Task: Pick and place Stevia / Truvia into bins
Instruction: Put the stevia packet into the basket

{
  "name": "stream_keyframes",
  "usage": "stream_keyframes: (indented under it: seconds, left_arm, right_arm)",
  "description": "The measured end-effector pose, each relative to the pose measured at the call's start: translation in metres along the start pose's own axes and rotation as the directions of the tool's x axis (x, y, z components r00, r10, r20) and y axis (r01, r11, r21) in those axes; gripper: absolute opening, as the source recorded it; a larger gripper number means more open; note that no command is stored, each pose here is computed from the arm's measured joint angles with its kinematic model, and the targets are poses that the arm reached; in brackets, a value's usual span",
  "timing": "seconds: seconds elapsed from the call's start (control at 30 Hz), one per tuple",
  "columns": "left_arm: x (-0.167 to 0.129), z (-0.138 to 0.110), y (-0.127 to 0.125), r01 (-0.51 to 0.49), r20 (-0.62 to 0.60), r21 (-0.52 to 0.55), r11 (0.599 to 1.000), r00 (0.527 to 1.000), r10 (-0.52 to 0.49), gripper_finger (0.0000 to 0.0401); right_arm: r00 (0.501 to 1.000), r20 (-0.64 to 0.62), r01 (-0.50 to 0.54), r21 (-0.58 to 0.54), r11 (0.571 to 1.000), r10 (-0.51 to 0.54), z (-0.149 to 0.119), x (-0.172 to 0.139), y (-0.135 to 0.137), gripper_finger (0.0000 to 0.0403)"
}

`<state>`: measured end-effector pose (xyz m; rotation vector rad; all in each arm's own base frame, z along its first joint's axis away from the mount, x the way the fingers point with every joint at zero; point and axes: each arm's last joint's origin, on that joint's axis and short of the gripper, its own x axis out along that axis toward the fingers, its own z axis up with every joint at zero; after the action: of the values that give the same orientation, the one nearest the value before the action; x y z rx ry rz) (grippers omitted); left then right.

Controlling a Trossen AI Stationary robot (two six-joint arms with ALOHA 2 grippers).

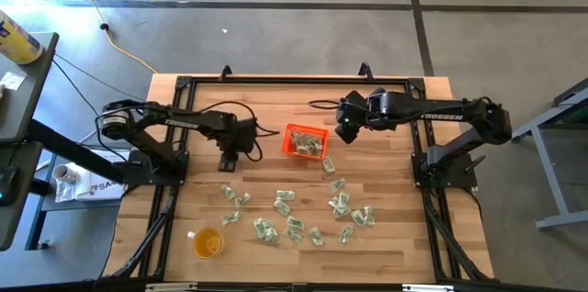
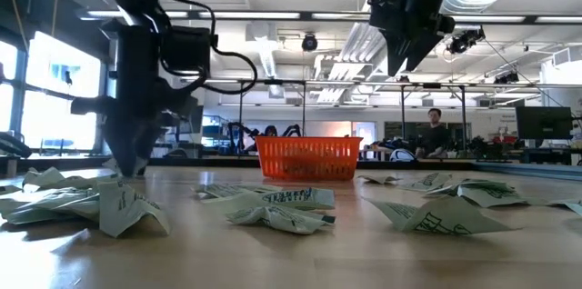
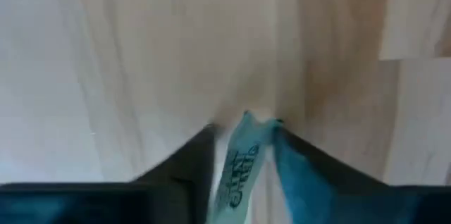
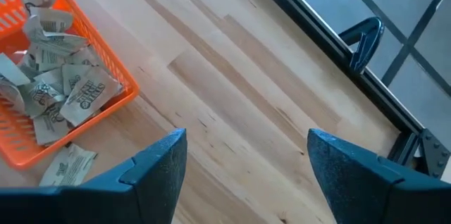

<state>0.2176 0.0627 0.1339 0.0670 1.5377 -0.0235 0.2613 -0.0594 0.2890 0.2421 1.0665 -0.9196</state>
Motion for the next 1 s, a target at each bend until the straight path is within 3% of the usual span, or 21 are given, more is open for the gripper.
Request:
stream_keyframes:
  seconds: [0.17,0.2,0.37,0.47,0.53,0.63,0.73,0.83,1.0]
  left_arm:
    - [-0.011,0.003,0.01,-0.063,-0.067,-0.019,0.998,0.996,0.061,0.0032]
    - [-0.017,0.007,0.012,-0.079,-0.064,-0.022,0.997,0.995,0.077,0.003]
    - [-0.073,0.053,0.029,-0.168,0.189,-0.036,0.985,0.967,0.171,0.0049]
    - [-0.113,0.083,0.04,-0.197,0.417,-0.035,0.98,0.888,0.194,0.0035]
    - [-0.133,0.097,0.045,-0.173,0.526,-0.019,0.985,0.836,0.157,0.0031]
    - [-0.143,0.122,0.052,-0.049,0.67,0.047,0.998,0.742,0.004,0.0031]
    - [-0.134,0.148,0.056,0.089,0.738,0.09,0.992,0.663,-0.126,0.0039]
    - [-0.104,0.168,0.053,0.123,0.704,0.057,0.991,0.699,-0.127,0.0078]
    - [-0.061,0.169,0.05,0.087,0.508,-0.125,0.988,0.861,-0.012,0.0162]
  right_arm:
    - [1.0,0.008,0.013,0.0,1.0,-0.013,0.0,0.0,0.0,0.0282]
    - [1.0,0.012,0.019,0.0,1.0,-0.019,0.0,0.0,-0.001,0.0282]
    - [0.999,0.014,0.033,0.003,0.999,-0.033,0.0,0.0,-0.001,0.0282]
    - [0.999,-0.019,0.041,-0.01,0.999,-0.041,-0.003,0.0,-0.003,0.0282]
    - [0.996,-0.074,0.057,-0.036,0.998,-0.059,-0.009,-0.002,-0.005,0.0281]
    - [0.984,-0.132,0.114,-0.061,0.992,-0.122,-0.02,-0.006,-0.007,0.0281]
    - [0.976,-0.141,0.158,-0.069,0.985,-0.166,-0.027,-0.011,-0.005,0.0281]
    - [0.979,-0.134,0.15,-0.055,0.987,-0.156,-0.031,-0.015,0.0,0.0281]
    - [0.983,-0.142,0.106,-0.055,0.993,-0.113,-0.038,-0.021,0.009,0.0281]
